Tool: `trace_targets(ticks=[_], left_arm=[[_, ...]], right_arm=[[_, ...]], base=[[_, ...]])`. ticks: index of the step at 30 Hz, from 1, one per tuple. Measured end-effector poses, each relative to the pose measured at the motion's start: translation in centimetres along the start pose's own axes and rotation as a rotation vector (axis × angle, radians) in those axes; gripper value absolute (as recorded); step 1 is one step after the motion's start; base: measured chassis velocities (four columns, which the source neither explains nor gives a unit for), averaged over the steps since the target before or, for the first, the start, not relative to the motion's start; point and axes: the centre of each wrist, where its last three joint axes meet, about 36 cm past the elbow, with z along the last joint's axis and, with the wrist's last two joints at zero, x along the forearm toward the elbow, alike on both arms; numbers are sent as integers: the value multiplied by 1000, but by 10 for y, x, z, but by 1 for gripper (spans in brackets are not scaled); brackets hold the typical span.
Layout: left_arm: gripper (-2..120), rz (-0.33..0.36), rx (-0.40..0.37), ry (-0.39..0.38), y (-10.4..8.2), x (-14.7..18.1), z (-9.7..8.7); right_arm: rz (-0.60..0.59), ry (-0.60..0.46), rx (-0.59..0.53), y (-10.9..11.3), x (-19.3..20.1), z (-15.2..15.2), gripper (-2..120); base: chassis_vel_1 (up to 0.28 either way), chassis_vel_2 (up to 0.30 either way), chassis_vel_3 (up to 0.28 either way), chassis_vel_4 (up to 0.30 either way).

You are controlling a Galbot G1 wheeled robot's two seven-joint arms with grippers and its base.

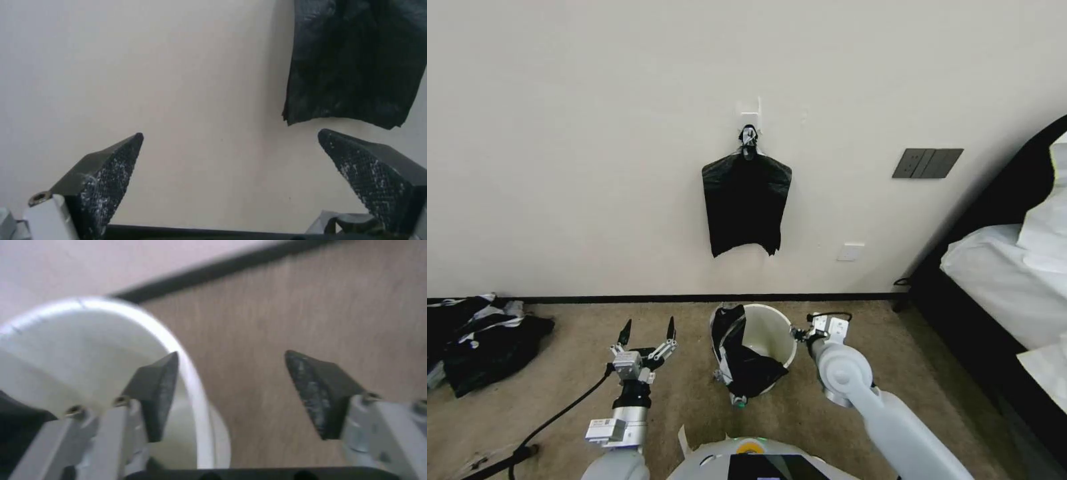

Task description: Place a trash bag onto the trash bin.

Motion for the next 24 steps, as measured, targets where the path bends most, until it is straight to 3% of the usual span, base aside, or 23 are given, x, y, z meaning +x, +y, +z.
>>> trace_targets(ticks=[4,7,9,10,13,17,24], left_arm=[[100,-9,-2,13,5,-2,-1],[100,-19,-8,27,8,-3,-1],[100,-29,-14,42,11,-5,-2],[100,-29,-14,42,11,-5,-2],[100,-35,-19,52,12,-7,-5],[100,-44,-25,59,13,-9,-7],[100,-51,-23,65,12,-11,-5]], right_arm=[[-72,-154,130,2,27,-6,84],[-165,-179,185,5,42,-7,90],[-332,-143,280,12,60,-8,98],[-332,-143,280,12,60,-8,98],[-503,-14,351,23,76,-10,100],[-591,60,375,36,77,-6,100],[-613,116,412,63,70,8,98]], base=[[0,0,0,0],[0,0,0,0],[0,0,0,0],[0,0,0,0],[0,0,0,0],[0,0,0,0],[0,0,0,0]])
